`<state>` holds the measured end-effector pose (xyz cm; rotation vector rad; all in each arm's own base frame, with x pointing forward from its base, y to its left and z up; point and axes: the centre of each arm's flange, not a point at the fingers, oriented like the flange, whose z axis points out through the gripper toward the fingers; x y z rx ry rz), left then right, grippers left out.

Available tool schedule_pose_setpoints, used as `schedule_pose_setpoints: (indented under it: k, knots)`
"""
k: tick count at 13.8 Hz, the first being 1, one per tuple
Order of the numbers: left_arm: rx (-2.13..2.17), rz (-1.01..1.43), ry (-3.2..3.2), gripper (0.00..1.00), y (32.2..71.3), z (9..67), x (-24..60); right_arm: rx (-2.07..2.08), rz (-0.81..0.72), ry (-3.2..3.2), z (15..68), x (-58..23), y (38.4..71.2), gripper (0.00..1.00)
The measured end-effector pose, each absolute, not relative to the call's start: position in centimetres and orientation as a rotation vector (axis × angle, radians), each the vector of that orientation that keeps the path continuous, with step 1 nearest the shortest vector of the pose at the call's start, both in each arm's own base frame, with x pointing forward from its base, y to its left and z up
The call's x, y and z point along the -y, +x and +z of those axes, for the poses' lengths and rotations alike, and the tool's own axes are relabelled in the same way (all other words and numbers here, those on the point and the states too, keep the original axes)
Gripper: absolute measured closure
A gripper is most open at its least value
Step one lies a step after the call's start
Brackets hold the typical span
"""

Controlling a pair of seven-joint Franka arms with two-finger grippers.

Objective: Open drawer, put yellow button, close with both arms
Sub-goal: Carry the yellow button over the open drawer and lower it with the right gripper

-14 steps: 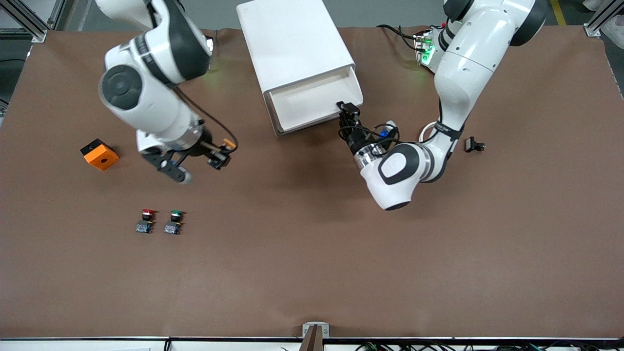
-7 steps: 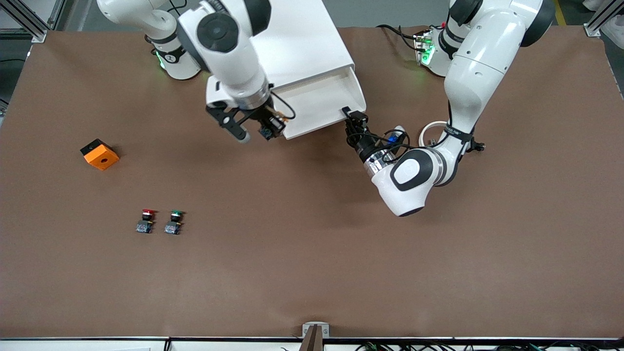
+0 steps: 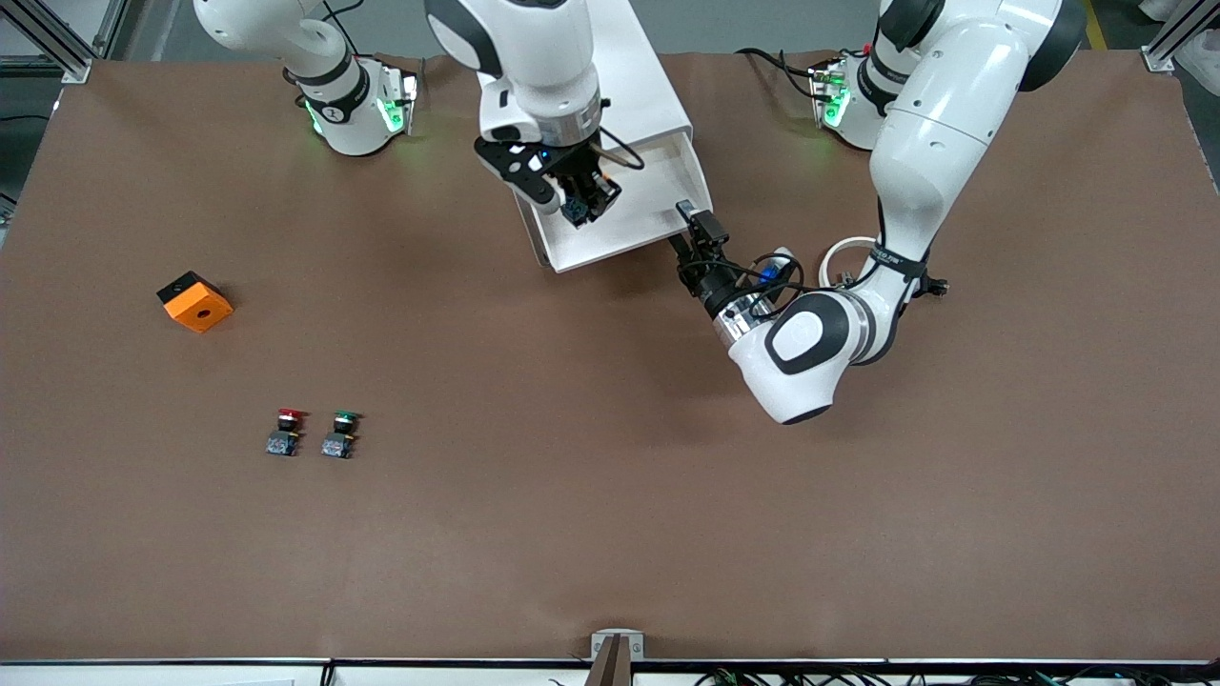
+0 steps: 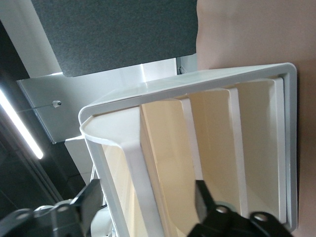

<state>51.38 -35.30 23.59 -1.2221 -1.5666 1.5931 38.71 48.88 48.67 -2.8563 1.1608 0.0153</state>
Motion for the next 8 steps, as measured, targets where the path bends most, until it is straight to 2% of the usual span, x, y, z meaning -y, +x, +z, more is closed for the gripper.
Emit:
schedule_pose_setpoints:
  k: [1, 2, 8]
  knots:
    - [1.561, 1.599, -1.266, 0.03, 51.6, 23.7, 35.1, -1.171, 0.006, -2.85, 48.3, -49.6, 38.2, 0.59]
    - [1.554, 1.606, -1.323, 0.0, 52.0, 24.0, 34.8, -1.182, -0.002, -2.842, 47.8, -50.3, 37.8, 0.59]
    - [1.402, 1.627, -1.853, 0.0, 55.4, 25.4, 31.0, -1.264, -0.02, -2.827, 42.8, -53.7, 36.1, 0.59]
